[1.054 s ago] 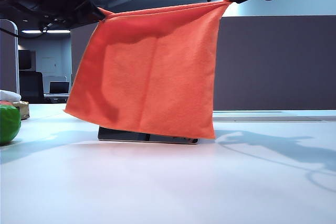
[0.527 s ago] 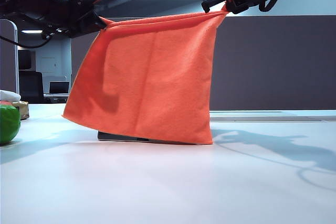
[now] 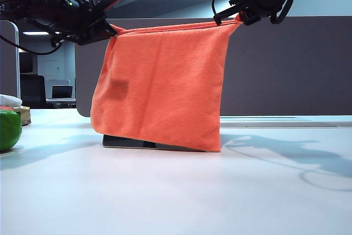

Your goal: Pick up the cloth from the table and use it to cover the mirror.

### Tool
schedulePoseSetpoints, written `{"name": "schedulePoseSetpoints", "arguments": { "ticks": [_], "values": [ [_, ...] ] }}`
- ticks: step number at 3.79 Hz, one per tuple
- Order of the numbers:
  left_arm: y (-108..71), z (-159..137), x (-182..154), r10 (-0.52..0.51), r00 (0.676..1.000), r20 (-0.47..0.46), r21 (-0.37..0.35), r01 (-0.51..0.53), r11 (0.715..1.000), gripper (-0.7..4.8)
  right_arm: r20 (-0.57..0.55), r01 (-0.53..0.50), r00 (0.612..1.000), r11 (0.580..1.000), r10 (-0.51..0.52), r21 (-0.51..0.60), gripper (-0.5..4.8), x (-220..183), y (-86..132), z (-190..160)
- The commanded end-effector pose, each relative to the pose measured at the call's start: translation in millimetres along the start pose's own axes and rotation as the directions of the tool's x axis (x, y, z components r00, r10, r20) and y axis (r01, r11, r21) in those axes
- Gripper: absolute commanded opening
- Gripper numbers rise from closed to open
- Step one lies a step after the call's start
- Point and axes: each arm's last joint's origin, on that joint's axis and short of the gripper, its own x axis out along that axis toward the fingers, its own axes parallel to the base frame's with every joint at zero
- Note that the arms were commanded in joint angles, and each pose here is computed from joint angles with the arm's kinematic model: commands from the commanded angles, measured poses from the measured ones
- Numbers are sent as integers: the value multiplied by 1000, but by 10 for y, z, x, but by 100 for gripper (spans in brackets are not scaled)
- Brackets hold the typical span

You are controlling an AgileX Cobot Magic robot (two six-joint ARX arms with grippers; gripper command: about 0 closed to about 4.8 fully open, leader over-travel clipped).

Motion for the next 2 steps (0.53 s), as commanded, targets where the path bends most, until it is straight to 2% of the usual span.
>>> {"name": "schedulePoseSetpoints", "arguments": {
  "ticks": [1, 2],
  "values": [
    [67, -4, -9, 103, 995, -2, -3, -103, 995, 158, -65, -3, 998, 1000, 2, -19, 227, 5, -1, -51],
    [68, -4, -9, 104, 995, -1, -3, -104, 995, 159, -69, -20, 997, 1000, 18, -23, 290, -9, 6, -46]
  ]
}}
